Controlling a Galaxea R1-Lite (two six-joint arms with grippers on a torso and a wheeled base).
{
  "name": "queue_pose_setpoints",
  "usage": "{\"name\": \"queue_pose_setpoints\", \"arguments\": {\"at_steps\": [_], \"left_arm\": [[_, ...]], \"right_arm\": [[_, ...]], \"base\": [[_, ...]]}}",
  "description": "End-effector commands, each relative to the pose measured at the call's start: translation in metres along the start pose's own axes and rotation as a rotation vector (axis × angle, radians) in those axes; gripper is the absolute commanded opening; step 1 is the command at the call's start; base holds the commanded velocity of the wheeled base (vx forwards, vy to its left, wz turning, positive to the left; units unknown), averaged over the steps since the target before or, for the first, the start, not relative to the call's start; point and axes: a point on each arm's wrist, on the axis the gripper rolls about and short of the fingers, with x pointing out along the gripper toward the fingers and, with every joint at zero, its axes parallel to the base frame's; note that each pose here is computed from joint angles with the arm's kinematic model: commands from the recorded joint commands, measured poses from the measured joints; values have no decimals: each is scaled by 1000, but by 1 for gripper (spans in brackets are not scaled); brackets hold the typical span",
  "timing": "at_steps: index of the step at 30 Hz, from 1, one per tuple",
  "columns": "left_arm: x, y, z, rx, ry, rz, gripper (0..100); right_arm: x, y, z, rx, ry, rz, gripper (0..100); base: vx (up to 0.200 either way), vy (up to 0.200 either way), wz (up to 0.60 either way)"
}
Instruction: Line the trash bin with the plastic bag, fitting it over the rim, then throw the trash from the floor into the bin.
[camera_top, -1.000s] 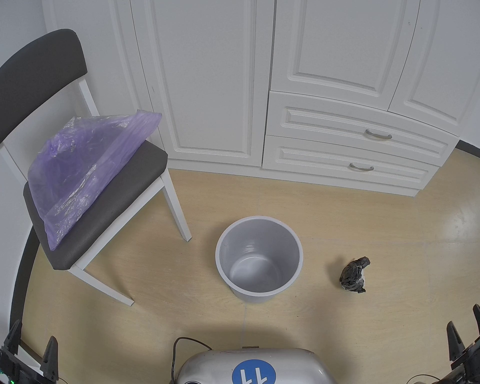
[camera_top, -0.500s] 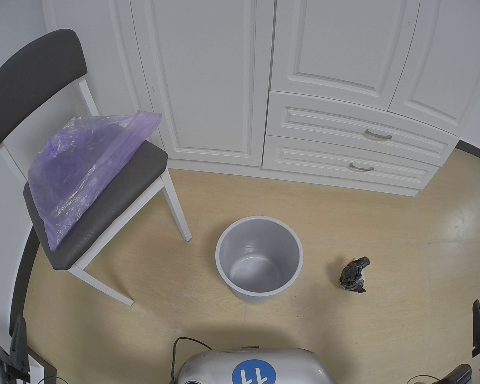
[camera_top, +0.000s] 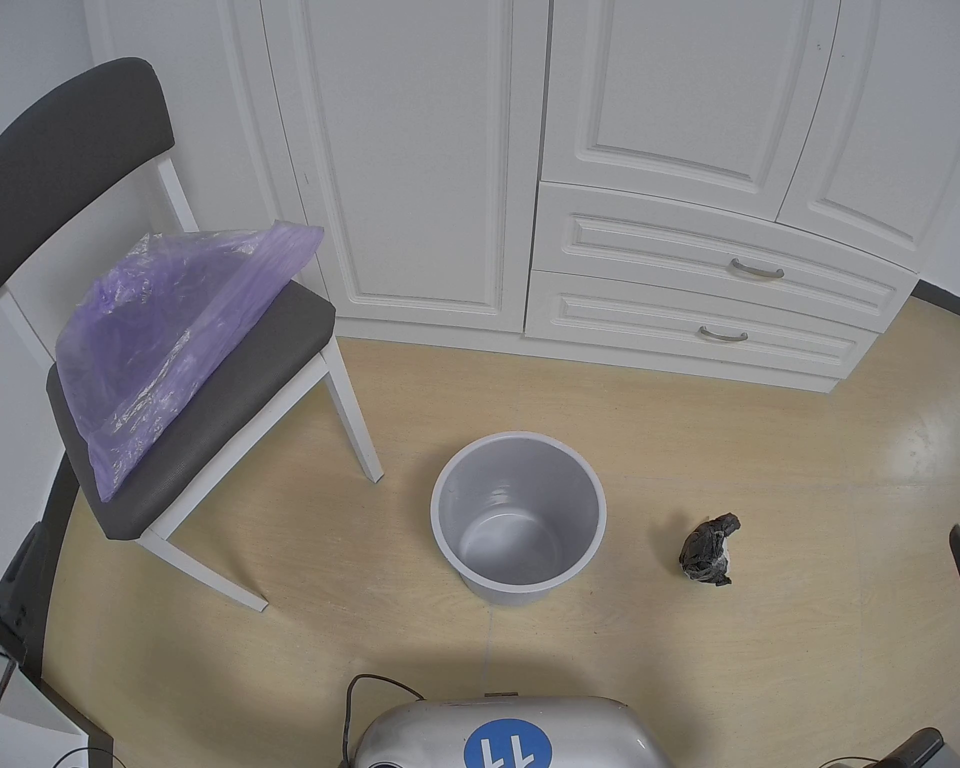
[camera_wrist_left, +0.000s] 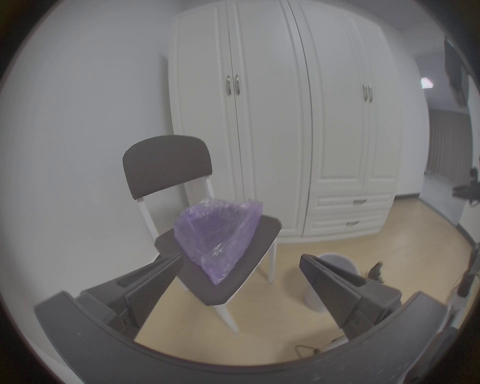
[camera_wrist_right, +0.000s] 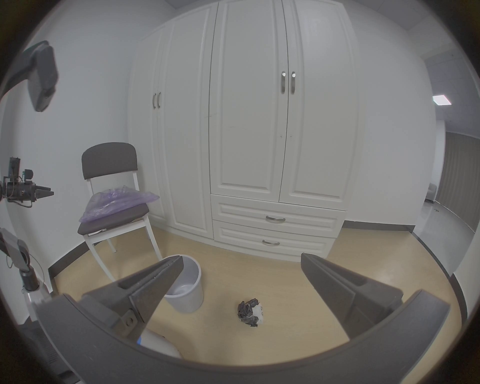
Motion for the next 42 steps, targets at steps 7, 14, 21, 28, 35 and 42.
{"name": "queue_pose_setpoints", "arguments": {"at_steps": [7, 14, 21, 28, 35, 42], "left_arm": [[88, 3, 1, 234, 353, 111, 100], [125, 3, -7, 321, 461, 148, 100], [167, 2, -29, 335, 526, 180, 100], [197, 14, -42, 318, 511, 243, 100], [208, 32, -45, 304, 508, 315, 100], [208, 52, -42, 280, 501, 376, 100]], "right_arm": [[100, -10, 36, 126, 86, -27, 100], [121, 1, 36, 253, 99, -1, 100], [126, 3, 30, 255, 129, -17, 100], [130, 5, 29, 288, 143, -7, 100], [130, 7, 35, 331, 112, 9, 100], [129, 9, 37, 341, 86, 27, 100]], "base": [[0, 0, 0], [0, 0, 0], [0, 0, 0], [0, 0, 0], [0, 0, 0], [0, 0, 0]]}}
